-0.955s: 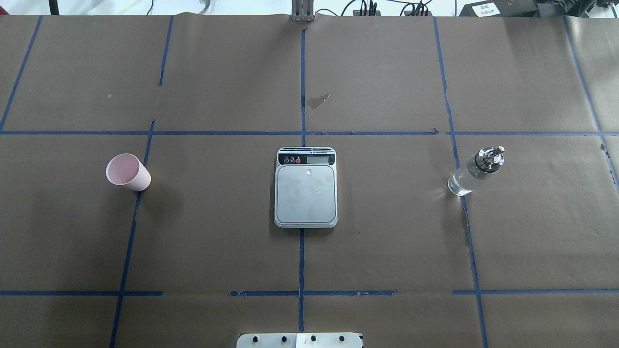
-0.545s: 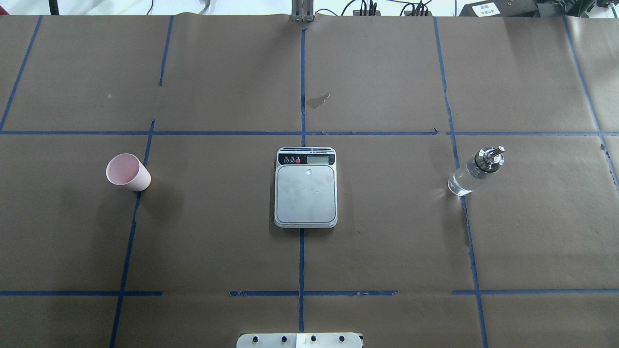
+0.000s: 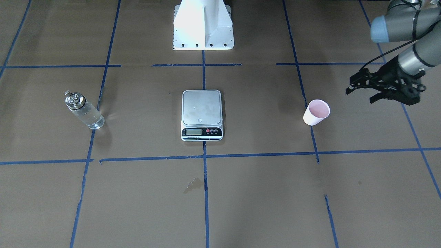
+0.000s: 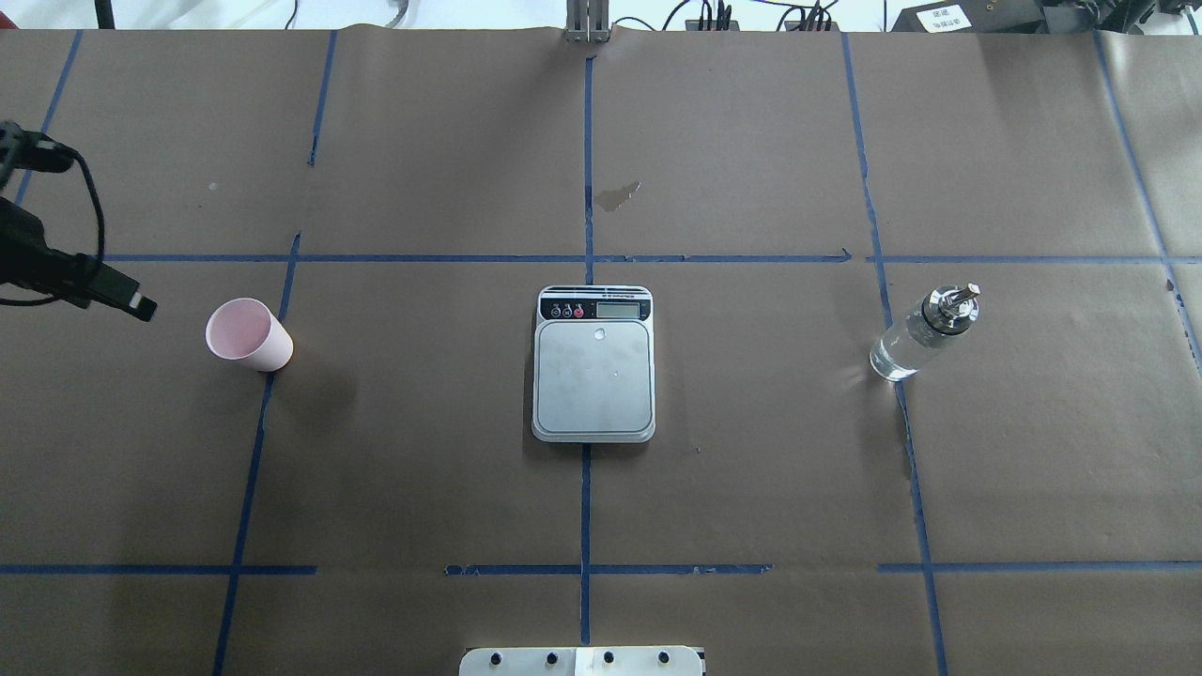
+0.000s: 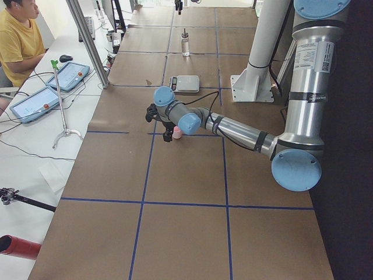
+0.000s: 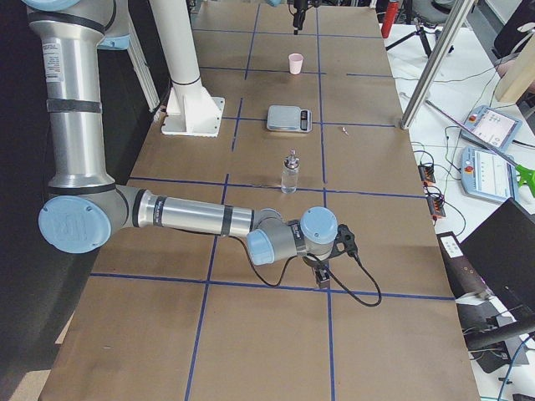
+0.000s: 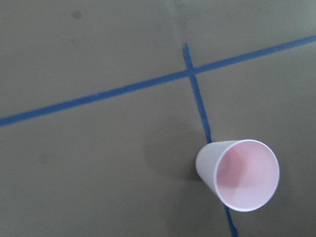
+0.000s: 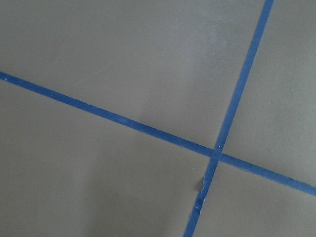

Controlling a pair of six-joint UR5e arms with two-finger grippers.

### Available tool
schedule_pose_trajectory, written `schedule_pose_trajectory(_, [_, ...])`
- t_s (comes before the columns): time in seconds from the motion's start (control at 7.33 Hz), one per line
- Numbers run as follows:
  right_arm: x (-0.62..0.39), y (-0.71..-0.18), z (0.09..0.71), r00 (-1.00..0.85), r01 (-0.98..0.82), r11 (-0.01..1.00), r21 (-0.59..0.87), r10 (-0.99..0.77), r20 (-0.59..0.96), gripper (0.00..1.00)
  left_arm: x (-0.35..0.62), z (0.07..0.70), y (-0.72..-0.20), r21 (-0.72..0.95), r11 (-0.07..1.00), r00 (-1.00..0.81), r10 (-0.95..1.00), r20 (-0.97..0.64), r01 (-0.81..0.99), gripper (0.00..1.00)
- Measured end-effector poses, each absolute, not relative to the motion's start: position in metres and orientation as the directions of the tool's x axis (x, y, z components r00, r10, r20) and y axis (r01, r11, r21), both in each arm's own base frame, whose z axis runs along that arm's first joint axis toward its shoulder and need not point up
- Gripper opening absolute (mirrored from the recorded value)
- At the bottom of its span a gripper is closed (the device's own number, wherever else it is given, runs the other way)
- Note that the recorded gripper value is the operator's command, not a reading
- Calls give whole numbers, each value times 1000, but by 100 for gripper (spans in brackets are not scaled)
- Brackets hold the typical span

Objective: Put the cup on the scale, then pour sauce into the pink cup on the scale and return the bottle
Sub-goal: 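Grasp the pink paper cup with the left gripper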

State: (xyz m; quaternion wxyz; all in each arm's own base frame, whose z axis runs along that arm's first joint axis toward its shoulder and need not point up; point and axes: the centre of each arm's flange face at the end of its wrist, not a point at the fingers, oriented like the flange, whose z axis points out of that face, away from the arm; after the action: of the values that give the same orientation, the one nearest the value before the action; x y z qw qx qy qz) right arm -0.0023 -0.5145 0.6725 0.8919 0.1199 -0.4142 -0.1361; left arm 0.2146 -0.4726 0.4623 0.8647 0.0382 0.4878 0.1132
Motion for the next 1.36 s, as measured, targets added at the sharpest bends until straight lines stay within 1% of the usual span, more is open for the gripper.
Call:
schedule_pose_trajectory(0.14, [-4,-513,670,601,142,933,332,-347,720,100,244,465,-462,136,980,507,192,-840,-145,92])
schedule_pose_trajectory(0.41, [-5,-511,669,584,141,932,335,-352,732,100,270,480,-457,98,986,520,153,-840,-132,92])
schedule_pose_trajectory(0.82, [-6,-499,672,556,136,920,368,-378,740,100,286,477,-469,103,986,514,157,-843,-133,91])
schedule_pose_trajectory(0.95, [-6,-497,671,554,128,918,375,-380,741,100,289,473,-472,110,985,510,163,-844,-133,90])
schedule_pose_trajectory(1.09, [-6,-496,670,553,122,918,377,-379,742,100,291,471,-475,114,984,509,167,-844,-134,86])
schedule_pose_trajectory(1.23, [-6,-496,670,551,119,918,378,-378,745,100,294,473,-478,111,985,512,165,-843,-134,72])
schedule_pose_trajectory(1.36, [-6,-495,669,550,117,919,377,-376,746,100,298,475,-483,108,985,516,162,-841,-134,9])
